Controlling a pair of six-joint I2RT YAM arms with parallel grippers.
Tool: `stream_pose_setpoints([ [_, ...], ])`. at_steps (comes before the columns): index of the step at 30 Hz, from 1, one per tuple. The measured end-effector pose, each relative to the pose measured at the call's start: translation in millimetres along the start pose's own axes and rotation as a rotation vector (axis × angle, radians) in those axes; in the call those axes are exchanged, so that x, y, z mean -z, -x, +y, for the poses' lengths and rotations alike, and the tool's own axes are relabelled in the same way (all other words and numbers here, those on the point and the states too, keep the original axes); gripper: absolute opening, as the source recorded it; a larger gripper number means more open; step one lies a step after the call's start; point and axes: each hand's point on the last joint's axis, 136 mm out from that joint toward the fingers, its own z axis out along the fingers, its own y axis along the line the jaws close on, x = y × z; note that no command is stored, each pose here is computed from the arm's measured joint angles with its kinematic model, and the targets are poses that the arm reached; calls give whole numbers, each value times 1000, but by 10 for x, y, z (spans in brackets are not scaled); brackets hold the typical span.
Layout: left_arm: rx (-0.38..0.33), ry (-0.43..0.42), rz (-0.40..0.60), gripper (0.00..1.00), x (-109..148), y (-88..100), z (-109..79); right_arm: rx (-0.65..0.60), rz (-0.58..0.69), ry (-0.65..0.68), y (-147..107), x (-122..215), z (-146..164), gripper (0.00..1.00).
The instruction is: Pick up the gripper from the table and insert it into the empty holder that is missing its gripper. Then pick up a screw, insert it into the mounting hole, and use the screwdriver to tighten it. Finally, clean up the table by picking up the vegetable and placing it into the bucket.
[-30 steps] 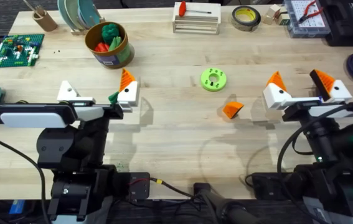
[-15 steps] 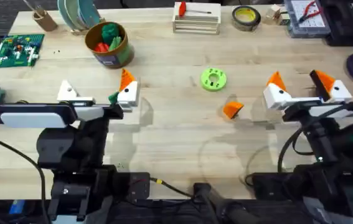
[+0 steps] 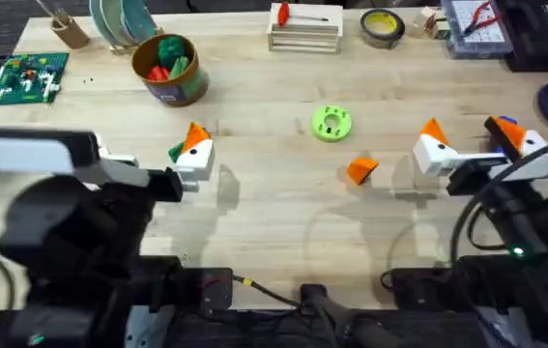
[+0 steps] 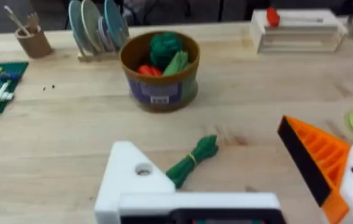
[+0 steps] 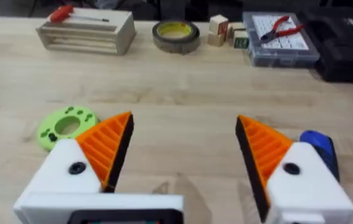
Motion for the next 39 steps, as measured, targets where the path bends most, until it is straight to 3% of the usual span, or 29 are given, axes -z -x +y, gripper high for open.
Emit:
stream_pose_setpoints([
  [7,-115,-17,180,993,130,238,5,1,119,2,376,296,-1,990],
  [12,-198,-50,360,992,55,195,5,1,189,2,711,454,-3,991],
  [16,-249,-81,481,993,-166,65,6,1,180,7,1022,487,4,991],
  [20,-272,-113,618,993,-376,-211,2,0,142,25,1237,511,33,990],
  [24,-277,-139,738,993,-501,-481,-3,-1,141,32,1251,522,46,990],
  [33,-271,-165,865,984,-707,-825,-10,-1,144,35,1242,524,51,992],
  [34,-271,-168,875,867,-710,-850,-11,-1,144,35,1242,523,51,991],
  [39,-271,-166,859,88,-703,-811,-13,-1,144,35,1241,524,51,991],
])
